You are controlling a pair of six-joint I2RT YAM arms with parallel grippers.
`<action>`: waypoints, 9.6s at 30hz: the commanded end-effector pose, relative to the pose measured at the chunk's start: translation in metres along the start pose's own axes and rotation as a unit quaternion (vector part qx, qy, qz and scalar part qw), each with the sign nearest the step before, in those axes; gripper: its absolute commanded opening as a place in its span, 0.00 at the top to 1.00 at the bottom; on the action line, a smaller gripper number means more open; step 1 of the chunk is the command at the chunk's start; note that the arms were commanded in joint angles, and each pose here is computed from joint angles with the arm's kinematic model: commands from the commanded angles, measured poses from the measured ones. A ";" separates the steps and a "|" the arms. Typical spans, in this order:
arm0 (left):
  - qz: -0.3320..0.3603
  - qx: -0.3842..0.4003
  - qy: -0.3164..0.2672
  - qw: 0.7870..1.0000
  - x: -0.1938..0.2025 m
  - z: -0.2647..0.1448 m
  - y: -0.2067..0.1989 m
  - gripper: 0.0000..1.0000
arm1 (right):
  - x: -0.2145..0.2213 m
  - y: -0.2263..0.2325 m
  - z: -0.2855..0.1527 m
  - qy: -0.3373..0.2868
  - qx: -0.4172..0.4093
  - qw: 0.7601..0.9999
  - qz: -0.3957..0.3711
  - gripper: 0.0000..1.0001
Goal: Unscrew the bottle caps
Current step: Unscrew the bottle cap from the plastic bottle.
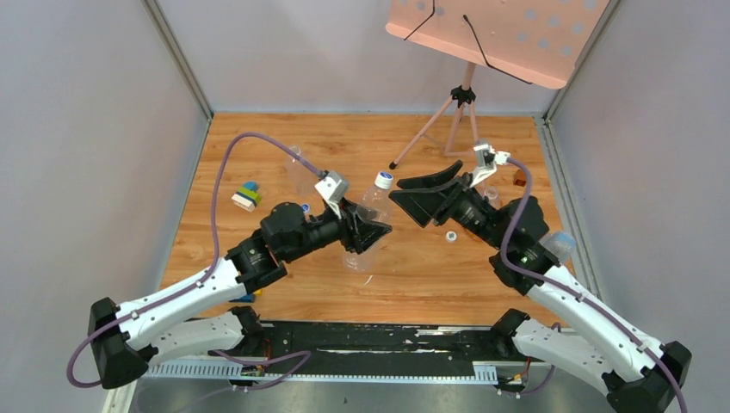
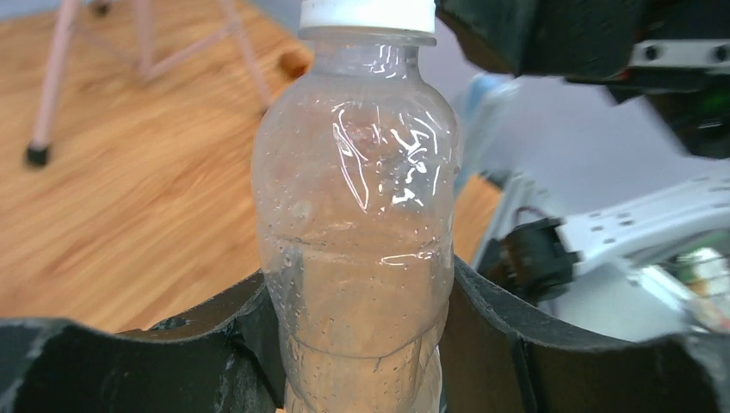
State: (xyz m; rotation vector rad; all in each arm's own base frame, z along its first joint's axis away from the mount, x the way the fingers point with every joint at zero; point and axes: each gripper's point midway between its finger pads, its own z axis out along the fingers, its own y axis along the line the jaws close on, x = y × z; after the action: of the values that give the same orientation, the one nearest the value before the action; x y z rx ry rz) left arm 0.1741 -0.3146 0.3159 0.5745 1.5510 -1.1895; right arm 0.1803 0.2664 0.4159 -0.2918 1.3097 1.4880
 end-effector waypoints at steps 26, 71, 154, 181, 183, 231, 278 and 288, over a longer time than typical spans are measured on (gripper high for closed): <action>0.144 -0.270 0.064 0.950 0.033 -0.004 0.049 1.00 | 0.049 -0.092 0.037 0.010 0.256 0.966 0.034 1.00; -0.045 0.053 0.042 0.997 0.045 -0.009 0.038 1.00 | 0.021 -0.002 -0.017 0.062 -0.017 0.996 -0.057 0.22; 0.323 0.045 0.252 0.911 0.092 -0.070 0.035 1.00 | 0.132 -0.092 -0.038 0.260 0.153 0.953 -0.037 0.34; 0.102 -0.065 0.137 0.983 0.071 -0.012 0.033 1.00 | 0.089 -0.082 0.000 0.028 0.144 0.987 0.066 1.00; 0.076 -0.053 0.113 0.989 0.064 -0.006 0.025 1.00 | 0.091 -0.080 -0.001 0.008 0.134 0.989 0.060 1.00; 0.228 -0.274 0.119 0.927 0.052 0.036 0.004 1.00 | 0.018 -0.080 -0.017 -0.027 0.238 0.971 0.012 0.41; 0.032 -0.184 0.049 0.981 0.059 0.016 0.035 1.00 | 0.024 -0.026 -0.028 -0.052 0.027 0.996 0.074 1.00; -0.087 -0.016 -0.042 0.995 0.019 0.010 0.002 1.00 | 0.020 0.049 -0.068 -0.039 -0.220 0.975 -0.010 1.00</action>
State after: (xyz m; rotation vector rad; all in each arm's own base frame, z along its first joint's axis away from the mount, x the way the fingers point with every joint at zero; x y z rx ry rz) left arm 0.1426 -0.3429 0.2324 0.7184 1.7236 -1.1076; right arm 0.1807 0.2549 0.3176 -0.1696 1.4097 1.5817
